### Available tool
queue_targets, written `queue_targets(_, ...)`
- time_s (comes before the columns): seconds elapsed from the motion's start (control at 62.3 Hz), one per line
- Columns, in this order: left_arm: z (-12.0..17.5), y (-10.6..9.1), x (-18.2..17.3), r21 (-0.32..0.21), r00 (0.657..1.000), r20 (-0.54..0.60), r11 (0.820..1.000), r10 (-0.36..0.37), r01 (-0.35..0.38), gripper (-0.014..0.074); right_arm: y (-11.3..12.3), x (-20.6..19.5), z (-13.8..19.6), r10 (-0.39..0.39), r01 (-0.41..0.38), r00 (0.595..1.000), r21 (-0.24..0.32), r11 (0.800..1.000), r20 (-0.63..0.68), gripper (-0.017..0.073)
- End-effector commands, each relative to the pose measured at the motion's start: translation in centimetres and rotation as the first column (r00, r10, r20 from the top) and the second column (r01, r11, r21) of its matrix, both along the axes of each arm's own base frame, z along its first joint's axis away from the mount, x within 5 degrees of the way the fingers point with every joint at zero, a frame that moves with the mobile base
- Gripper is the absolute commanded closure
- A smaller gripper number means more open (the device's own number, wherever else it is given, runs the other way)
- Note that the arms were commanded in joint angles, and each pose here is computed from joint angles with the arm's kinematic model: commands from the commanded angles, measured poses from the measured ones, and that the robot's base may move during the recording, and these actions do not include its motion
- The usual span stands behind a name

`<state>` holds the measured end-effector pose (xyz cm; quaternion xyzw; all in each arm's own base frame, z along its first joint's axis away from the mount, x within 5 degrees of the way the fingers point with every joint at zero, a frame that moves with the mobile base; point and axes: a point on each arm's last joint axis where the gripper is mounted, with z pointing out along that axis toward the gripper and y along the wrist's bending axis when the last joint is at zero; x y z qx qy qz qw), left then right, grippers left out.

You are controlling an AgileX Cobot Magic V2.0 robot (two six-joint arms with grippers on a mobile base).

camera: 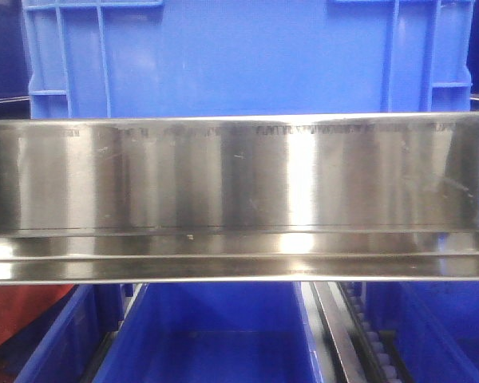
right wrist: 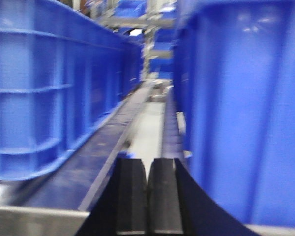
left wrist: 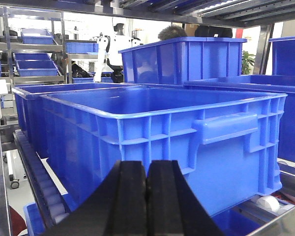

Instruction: Place cylindrical capacitor in blue bin on shelf

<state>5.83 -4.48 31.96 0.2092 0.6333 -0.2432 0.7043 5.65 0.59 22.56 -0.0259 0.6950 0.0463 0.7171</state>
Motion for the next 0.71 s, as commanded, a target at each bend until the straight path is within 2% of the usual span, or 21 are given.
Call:
queue_targets(0.0, 0.12, 0.06, -0.08, -0.019, 1.0, 0.01, 1.0, -0.001, 0.002, 0.0704, -0.27, -0.07, -1.1, -0.044, 0.045, 0.998, -0.004, 0.999, 0.053, 0.0727)
queue_targets(0.064, 0.12, 0.06, -0.08, -0.019, 1.0, 0.01, 1.0, -0.001, 0.002, 0.0704, -0.41, -0.1, -0.7, -0.068, 0.066, 0.991, 0.015, 0.998, 0.113, 0.0727)
queue_targets(0.112, 0.1, 0.06, -0.08, -0.018, 1.0, 0.008, 1.0, -0.002, 0.002, 0.0704, -0.45, -0.05, -1.16, -0.076, 0.076, 0.995, 0.014, 0.997, 0.061, 0.0727)
queue_targets(0.225, 0.12, 0.06, -0.08, -0.019, 1.0, 0.01, 1.0, -0.002, 0.002, 0.0704, -0.58, -0.05, -1.1, -0.098, 0.097, 0.993, 0.022, 0.995, 0.067, 0.0727)
queue_targets(0.691, 0.12, 0.06, -0.08, -0.019, 1.0, 0.01, 1.0, -0.002, 0.002, 0.0704, -0.57, -0.04, -1.17, -0.097, 0.096, 0.993, 0.021, 0.995, 0.06, 0.0727)
